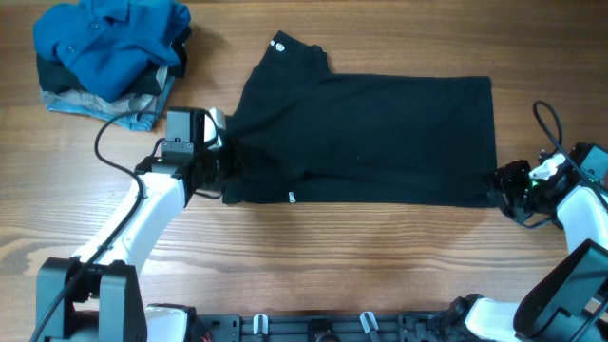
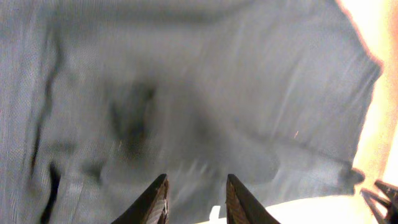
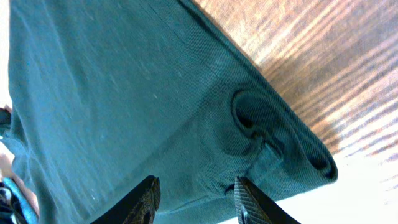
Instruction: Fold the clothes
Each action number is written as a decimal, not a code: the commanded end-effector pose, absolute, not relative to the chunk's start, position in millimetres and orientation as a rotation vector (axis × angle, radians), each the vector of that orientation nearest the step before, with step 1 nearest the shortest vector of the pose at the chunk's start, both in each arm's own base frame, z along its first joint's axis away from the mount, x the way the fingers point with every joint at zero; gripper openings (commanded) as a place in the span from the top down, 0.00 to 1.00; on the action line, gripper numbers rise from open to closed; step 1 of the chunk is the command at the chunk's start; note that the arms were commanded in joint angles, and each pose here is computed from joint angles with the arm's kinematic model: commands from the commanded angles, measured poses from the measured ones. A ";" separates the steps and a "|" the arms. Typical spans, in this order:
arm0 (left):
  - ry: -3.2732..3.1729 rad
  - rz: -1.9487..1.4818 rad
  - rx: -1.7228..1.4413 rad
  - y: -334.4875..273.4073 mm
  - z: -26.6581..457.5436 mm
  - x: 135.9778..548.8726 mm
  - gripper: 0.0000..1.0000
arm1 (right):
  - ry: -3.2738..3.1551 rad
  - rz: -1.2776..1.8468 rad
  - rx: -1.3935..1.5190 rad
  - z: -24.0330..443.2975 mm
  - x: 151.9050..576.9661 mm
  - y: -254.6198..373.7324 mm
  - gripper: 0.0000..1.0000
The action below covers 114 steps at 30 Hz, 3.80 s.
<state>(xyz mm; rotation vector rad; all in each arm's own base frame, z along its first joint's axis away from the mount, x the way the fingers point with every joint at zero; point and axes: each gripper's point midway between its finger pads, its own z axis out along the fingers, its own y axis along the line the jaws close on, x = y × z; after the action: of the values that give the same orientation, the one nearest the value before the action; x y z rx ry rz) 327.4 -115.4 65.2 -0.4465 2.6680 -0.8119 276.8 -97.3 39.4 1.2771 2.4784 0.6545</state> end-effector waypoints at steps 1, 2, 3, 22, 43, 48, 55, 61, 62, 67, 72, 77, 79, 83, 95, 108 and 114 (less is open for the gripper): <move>2.756 -0.752 -0.357 -113.9 60.0 307.9 0.81 | 2.525 0.587 1.272 36.3 271.1 -101.9 0.53; 2.785 -0.712 -0.370 -110.8 55.5 302.8 0.83 | 2.534 0.573 1.281 35.1 268.7 -102.5 0.53; 2.808 -0.682 -0.376 -109.0 52.0 298.4 0.85 | 2.541 0.563 1.288 34.2 266.8 -102.8 0.53; 2.785 -0.584 -0.233 -137.4 9.5 326.6 0.96 | 2.531 0.557 1.281 34.7 269.1 -104.7 0.60; 2.735 -0.520 -0.018 -158.0 89.8 357.2 0.92 | 2.539 0.557 1.274 34.5 268.1 -104.0 0.67; 2.789 -0.401 -0.028 -148.5 78.1 348.4 0.92 | 2.574 0.592 1.137 40.4 271.6 -99.0 0.87; 2.908 -0.326 -0.054 -140.0 43.1 334.5 0.93 | 2.626 0.555 1.252 38.4 255.5 -98.0 0.60; 2.982 -0.295 -0.061 -138.4 18.1 328.4 0.90 | 2.600 0.416 1.446 30.8 243.3 -111.3 0.48; 2.994 -0.288 -0.062 -137.9 13.7 327.3 0.90 | 2.591 0.403 1.470 29.8 242.6 -112.7 0.48; 3.018 -0.277 -0.065 -137.1 5.0 325.2 0.89 | 2.559 0.422 1.437 30.7 252.9 -115.9 0.48; 3.006 -0.276 -0.064 -137.3 5.3 328.0 0.86 | 2.501 0.517 1.375 35.0 272.2 -113.7 0.60; 3.002 -0.261 -0.066 -135.7 5.1 329.0 0.86 | 2.516 0.539 1.420 20.6 266.8 -106.1 0.61; 3.002 -0.261 -0.065 -135.7 5.1 329.0 0.86 | 2.512 0.543 1.434 12.5 266.8 -104.7 0.61; 3.002 -0.261 -0.065 -135.7 5.1 329.0 0.86 | 2.516 0.560 1.434 4.7 268.5 -103.7 0.64; 2.998 -0.251 -0.066 -134.6 5.1 329.9 0.86 | 2.309 0.747 1.484 22.9 304.7 -103.4 0.95; 2.981 -0.259 -0.064 -136.0 5.9 334.0 0.85 | 2.246 0.648 1.423 27.5 320.1 -124.2 0.27; 2.982 -0.260 -0.064 -136.1 5.9 333.7 0.85 | 2.323 0.821 1.168 47.9 316.4 -97.9 0.96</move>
<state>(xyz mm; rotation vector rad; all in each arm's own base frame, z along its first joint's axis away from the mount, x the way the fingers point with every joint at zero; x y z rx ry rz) 336.0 -139.0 11.8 -0.0913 2.9706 -0.2884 321.0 -115.7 36.3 1.3205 2.2771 0.7205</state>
